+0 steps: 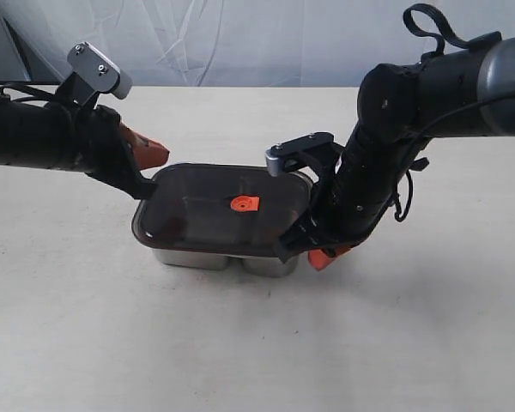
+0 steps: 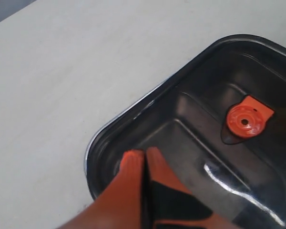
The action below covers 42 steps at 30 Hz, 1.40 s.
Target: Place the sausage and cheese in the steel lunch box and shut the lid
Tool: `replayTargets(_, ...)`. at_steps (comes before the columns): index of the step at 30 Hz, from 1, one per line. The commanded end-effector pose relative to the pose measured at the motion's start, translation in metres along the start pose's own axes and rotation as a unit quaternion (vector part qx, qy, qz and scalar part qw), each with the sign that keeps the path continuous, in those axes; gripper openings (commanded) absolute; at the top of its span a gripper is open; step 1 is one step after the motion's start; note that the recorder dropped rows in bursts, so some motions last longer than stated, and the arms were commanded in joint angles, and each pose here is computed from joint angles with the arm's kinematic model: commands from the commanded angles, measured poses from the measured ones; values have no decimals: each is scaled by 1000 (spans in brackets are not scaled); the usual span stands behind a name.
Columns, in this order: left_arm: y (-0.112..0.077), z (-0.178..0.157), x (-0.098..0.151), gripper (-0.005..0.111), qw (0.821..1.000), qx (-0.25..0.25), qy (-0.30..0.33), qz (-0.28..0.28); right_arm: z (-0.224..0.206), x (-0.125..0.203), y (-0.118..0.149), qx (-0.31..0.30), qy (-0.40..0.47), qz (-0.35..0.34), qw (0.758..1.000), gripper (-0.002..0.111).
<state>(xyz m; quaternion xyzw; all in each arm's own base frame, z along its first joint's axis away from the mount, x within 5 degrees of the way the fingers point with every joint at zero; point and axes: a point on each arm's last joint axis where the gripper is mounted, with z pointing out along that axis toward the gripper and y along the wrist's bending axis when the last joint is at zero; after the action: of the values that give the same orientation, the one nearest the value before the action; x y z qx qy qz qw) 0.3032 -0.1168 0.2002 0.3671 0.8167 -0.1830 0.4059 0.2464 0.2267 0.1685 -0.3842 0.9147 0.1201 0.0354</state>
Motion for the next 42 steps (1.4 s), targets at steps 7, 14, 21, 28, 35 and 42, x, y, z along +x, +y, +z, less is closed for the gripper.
replayTargets(7, -14, -3, -2, 0, 997, 72, -7, 13, -31, 12, 5, 15, 19, 19, 1000, -1)
replayTargets(14, -24, -5, -1, 0, 992, 125, -1, 10, -67, -3, 15, 0, -137, 28, 990, -1)
replayTargets(21, -25, 0, 15, 0, 987, 140, 72, -42, -41, -12, 17, -44, -126, 12, 991, -1)
replayTargets(28, -28, 8, 30, 0, 975, 174, 122, -61, -11, -17, 14, -66, -101, 14, 993, -1)
replayTargets(35, -25, 19, 52, 0, 962, 172, 192, -90, 5, -17, 10, -65, -83, 21, 994, -1)
replayTargets(42, -25, 20, 52, 0, 962, 171, 193, -91, 4, -18, 10, -62, -87, 21, 994, -1)
